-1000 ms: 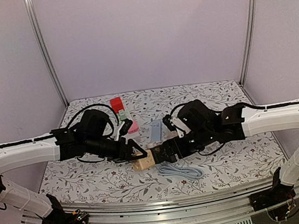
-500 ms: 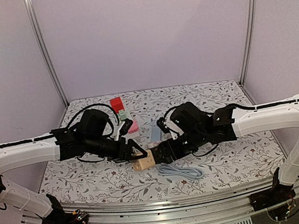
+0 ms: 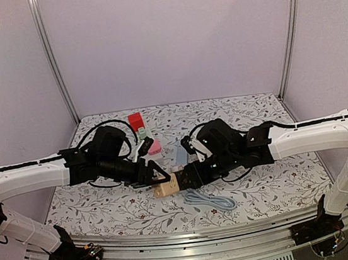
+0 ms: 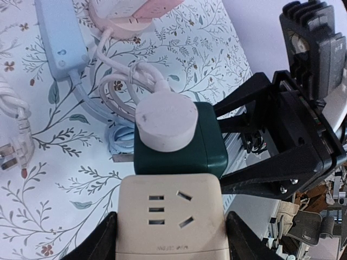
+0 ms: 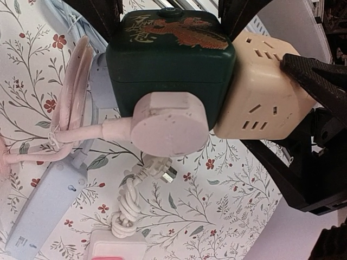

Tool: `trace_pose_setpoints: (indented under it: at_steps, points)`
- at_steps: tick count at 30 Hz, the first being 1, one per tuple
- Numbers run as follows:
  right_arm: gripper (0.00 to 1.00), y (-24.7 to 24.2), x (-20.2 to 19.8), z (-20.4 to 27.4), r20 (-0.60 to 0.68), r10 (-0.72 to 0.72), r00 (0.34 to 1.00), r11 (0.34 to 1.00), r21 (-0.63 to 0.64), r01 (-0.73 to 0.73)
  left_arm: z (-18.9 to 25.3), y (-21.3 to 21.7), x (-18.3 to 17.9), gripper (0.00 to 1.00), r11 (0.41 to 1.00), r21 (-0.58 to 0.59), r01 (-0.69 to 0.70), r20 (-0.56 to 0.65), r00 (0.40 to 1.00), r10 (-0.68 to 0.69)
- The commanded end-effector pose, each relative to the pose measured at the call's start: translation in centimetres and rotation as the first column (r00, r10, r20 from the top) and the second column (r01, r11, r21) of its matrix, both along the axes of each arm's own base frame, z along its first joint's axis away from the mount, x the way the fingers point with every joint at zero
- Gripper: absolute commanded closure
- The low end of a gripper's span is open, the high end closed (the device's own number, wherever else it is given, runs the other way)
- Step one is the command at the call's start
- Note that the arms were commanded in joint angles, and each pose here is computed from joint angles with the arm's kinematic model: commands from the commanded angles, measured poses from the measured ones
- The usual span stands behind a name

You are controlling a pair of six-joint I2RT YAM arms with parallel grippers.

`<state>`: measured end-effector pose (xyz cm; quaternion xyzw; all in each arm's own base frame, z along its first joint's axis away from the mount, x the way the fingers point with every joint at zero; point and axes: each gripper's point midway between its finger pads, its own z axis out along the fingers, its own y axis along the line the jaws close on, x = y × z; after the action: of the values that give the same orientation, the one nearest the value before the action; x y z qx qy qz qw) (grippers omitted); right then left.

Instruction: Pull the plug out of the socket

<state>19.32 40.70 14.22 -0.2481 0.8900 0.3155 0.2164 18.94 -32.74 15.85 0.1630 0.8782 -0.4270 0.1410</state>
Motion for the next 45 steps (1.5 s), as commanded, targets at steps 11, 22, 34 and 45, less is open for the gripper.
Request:
trace_pose_setpoints:
  at_steps: [11,22,34,45]
  points:
    - [0.74,0.1,1.9,-0.5,-0.038,-0.197,0.98,0.977,0.073,0.199,-0.1,0.6,0.4,0.0,0.997,-0.032,-0.068,0.009,0.998,0.068]
    - [0.75,-0.3,2.5,-0.7,-0.032,-0.247,0.968,0.966,0.074,0.249,-2.3,1.0,-0.7,0.0,0.991,-0.042,-0.127,-0.068,0.99,0.124]
    - [0.75,-0.4,2.6,-0.6,-0.028,-0.25,0.968,0.965,0.077,0.251,-1.4,-1.1,0.8,0.07,0.983,-0.098,-0.158,-0.06,0.986,0.153]
    - [0.75,-0.7,2.4,-1.1,0.009,-0.213,0.977,0.976,0.052,0.213,-2.0,-0.9,1.3,0.57,0.977,-0.062,-0.202,-0.062,0.978,0.199]
